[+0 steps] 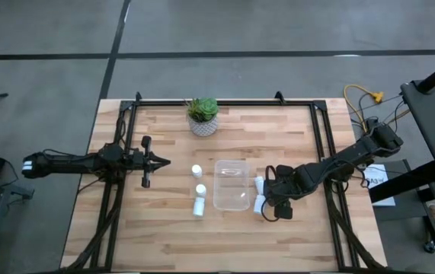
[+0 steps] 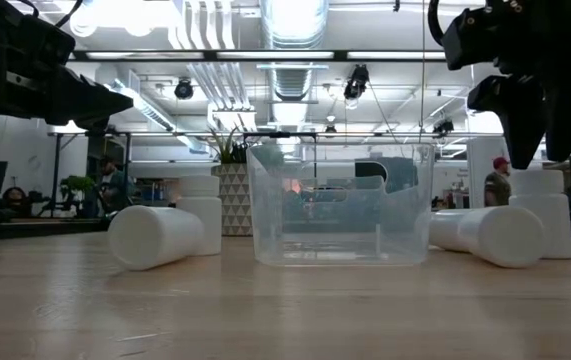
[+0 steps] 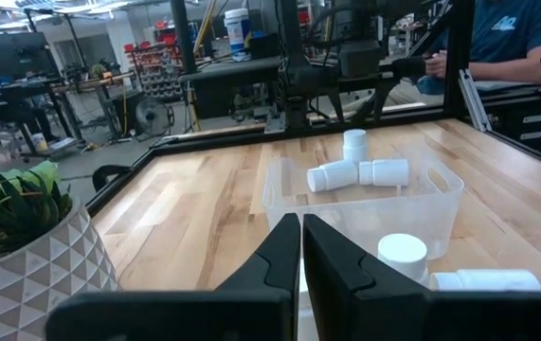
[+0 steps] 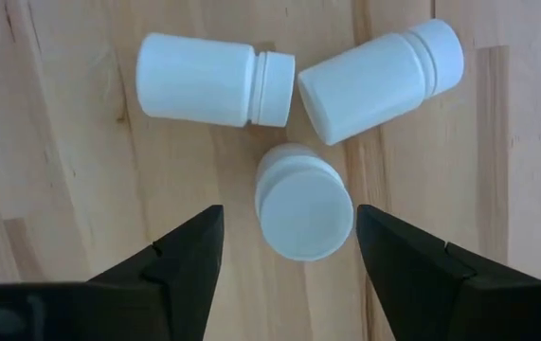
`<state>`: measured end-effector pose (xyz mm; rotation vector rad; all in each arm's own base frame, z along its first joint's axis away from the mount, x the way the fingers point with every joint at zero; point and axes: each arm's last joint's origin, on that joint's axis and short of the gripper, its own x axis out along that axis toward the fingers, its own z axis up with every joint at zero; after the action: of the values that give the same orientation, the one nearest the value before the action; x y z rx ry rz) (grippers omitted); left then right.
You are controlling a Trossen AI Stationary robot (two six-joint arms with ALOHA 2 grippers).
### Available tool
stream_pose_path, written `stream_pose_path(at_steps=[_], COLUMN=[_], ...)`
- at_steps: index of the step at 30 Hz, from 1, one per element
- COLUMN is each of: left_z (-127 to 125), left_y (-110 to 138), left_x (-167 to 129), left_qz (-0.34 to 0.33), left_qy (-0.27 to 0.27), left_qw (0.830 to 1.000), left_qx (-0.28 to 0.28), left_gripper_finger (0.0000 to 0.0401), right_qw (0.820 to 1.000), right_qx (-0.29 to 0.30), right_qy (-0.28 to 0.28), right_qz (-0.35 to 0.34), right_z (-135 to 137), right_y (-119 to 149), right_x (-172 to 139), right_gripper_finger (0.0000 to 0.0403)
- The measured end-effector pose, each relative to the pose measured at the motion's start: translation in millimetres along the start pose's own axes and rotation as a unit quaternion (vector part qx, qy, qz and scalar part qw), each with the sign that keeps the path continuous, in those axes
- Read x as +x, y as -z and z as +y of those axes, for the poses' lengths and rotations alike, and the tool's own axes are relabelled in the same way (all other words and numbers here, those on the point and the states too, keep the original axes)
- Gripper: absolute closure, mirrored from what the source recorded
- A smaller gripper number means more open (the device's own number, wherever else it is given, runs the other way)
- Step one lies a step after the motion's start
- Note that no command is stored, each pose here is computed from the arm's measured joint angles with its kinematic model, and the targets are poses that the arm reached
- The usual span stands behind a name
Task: Pick and place pill bottles into a basket
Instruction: Put the white medicine bottle into the transparent bin
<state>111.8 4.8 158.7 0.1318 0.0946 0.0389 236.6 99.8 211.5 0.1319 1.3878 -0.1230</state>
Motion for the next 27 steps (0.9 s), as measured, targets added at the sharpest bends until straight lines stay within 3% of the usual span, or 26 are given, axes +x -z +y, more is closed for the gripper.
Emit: stream_pose_path(at_steps=[27], left_z=[0], left_y=[0], left_x=[0], left_qz=[0.000], left_qy=[0.000], left_qw=[1.000], left_qx=[0.000], left_gripper_finger=[0.0401], right_qw=[1.000], right_qx=[-0.006], right_qy=[-0.005], right_qz=[-0.011], right_z=[-3], right_y=[4], right_x=[16], right_gripper_finger=[0.0179])
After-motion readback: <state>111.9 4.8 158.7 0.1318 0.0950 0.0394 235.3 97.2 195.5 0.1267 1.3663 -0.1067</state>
